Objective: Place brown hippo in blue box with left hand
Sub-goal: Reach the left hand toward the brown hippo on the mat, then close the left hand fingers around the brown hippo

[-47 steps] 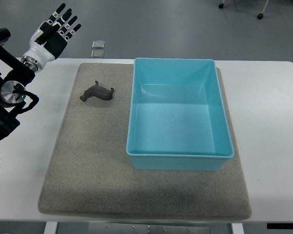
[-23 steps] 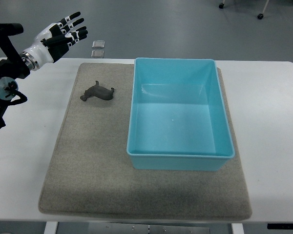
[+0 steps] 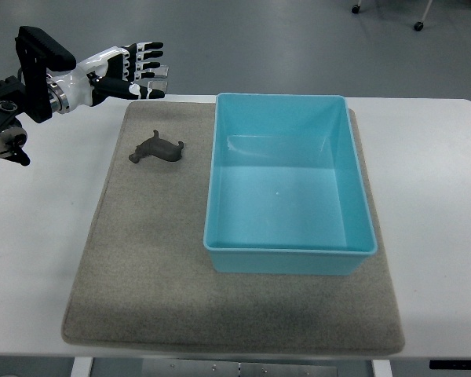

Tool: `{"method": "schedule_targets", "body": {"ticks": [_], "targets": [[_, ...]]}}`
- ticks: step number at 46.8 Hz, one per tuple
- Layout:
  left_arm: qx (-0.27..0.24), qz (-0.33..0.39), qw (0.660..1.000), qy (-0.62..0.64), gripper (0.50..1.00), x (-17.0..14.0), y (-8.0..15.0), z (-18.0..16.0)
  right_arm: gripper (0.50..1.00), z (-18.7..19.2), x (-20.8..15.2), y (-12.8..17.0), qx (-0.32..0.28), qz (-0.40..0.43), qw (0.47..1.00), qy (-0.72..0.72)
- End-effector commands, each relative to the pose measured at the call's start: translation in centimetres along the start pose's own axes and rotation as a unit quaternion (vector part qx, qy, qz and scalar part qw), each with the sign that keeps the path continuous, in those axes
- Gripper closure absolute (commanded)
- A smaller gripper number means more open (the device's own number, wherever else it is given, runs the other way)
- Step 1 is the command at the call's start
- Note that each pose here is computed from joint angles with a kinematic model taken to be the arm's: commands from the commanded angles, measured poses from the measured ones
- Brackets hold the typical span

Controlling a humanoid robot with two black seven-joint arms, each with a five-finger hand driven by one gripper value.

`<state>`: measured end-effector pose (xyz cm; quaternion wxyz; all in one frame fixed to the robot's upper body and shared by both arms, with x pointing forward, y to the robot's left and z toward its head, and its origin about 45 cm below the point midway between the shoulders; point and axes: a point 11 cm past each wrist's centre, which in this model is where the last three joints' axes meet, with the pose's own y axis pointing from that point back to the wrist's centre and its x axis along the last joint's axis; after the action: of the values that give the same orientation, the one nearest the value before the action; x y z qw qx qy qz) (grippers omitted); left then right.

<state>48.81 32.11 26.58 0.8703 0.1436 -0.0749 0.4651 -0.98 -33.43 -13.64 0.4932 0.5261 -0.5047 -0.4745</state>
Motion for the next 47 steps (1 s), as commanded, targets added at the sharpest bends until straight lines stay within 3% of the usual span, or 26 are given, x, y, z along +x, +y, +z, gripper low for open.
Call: {"method": "schedule_targets", "body": {"ticks": [1,12,35,47], "targets": [[0.021,-0.016,0.999,-0.043,0.553,-0.6,-0.2,-0.3,0.564,0.0,0.0,0.0,0.0,0.0,1.0,0.0],[0.039,-0.024,0.984,-0.172,0.549,-2.2,-1.0,-0.7,0.564,0.0,0.0,0.0,0.0,0.0,1.0,0.0],[0.058,-0.052,0.958,-0.275,0.546,-5.2,-1.4,-3.5,0.564,0.0,0.0,0.0,0.0,0.0,1.0,0.0],[0.052,-0.065,0.954,-0.287,0.546,-5.8,-1.7,-3.1,0.564,0.0,0.0,0.0,0.0,0.0,1.0,0.0]]}}
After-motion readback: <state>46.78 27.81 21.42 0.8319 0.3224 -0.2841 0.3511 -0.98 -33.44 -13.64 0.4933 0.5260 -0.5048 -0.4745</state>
